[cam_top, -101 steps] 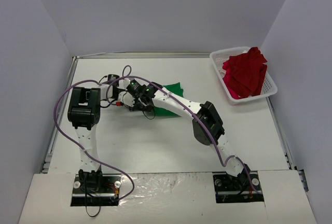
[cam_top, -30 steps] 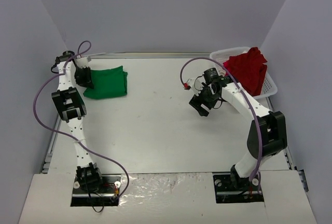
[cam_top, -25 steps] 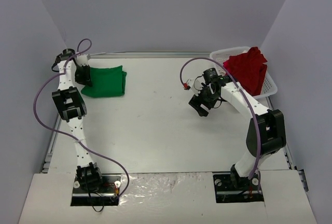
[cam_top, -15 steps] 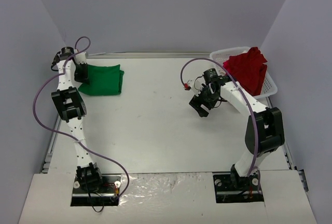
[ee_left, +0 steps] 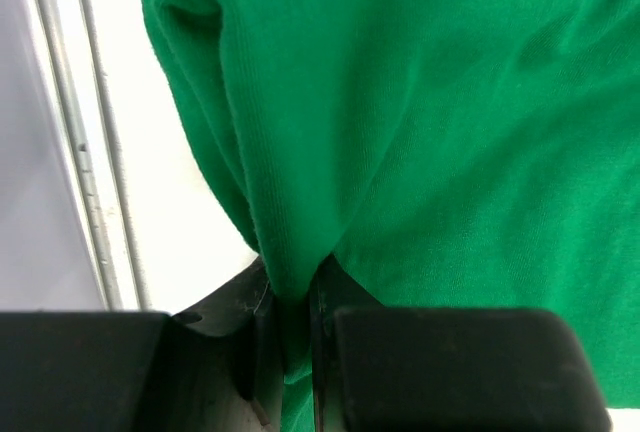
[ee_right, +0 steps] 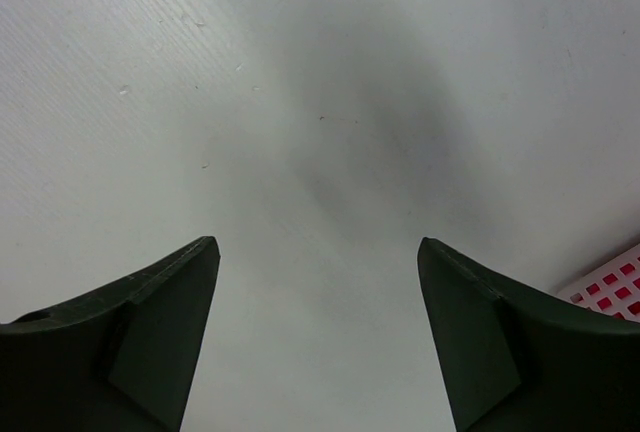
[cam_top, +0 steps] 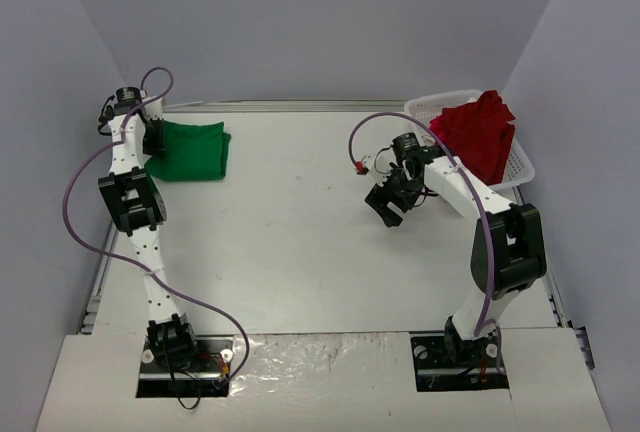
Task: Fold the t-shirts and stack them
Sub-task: Put the neatly folded tshirt into the corner of the board with the left arm
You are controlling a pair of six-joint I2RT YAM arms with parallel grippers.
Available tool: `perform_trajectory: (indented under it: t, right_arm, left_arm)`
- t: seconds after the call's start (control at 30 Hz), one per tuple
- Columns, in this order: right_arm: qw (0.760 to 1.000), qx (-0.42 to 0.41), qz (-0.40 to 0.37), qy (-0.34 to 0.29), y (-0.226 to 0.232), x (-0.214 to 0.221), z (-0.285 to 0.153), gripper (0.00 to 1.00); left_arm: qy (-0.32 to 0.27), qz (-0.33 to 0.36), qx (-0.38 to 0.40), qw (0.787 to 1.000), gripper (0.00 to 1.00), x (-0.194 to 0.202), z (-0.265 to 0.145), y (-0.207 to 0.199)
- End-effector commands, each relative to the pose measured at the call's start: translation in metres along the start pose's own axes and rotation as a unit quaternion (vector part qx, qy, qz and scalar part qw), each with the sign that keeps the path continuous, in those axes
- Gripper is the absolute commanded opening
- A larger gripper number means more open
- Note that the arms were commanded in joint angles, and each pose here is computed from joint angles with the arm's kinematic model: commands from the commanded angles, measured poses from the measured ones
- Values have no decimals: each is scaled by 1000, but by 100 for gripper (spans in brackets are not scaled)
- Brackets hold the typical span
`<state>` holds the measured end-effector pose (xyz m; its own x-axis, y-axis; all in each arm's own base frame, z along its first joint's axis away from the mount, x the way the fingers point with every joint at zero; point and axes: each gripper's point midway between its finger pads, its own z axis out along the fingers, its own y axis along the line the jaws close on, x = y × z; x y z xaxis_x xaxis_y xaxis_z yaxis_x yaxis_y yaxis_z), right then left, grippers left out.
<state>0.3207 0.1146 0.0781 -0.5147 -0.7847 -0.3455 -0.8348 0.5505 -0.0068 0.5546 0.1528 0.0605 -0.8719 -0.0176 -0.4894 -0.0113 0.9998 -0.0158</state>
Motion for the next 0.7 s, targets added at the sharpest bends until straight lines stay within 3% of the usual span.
perform_trajectory:
  t: [0.0,0.43,0.6,0.63,0.67]
  right_arm:
    - [1000,-22,10,8,6,7,5,77]
    - [999,-24,16,18,4,12,9,78]
    - [999,-23,18,21,3,13,11,79]
    - [999,-24,19,22,3,14,12,79]
    - [999,-23,20,23,2,14,12,79]
  left_arm:
    - [-64,13,-48,997,4,-38,-53,20]
    - [-63,22,-69,995,4,-37,-49,31]
    - [-65,23,-72,995,12,-37,-49,33]
    - [-68,23,-72,995,18,-38,-49,33]
    - [-66,22,-72,995,30,-37,-49,32]
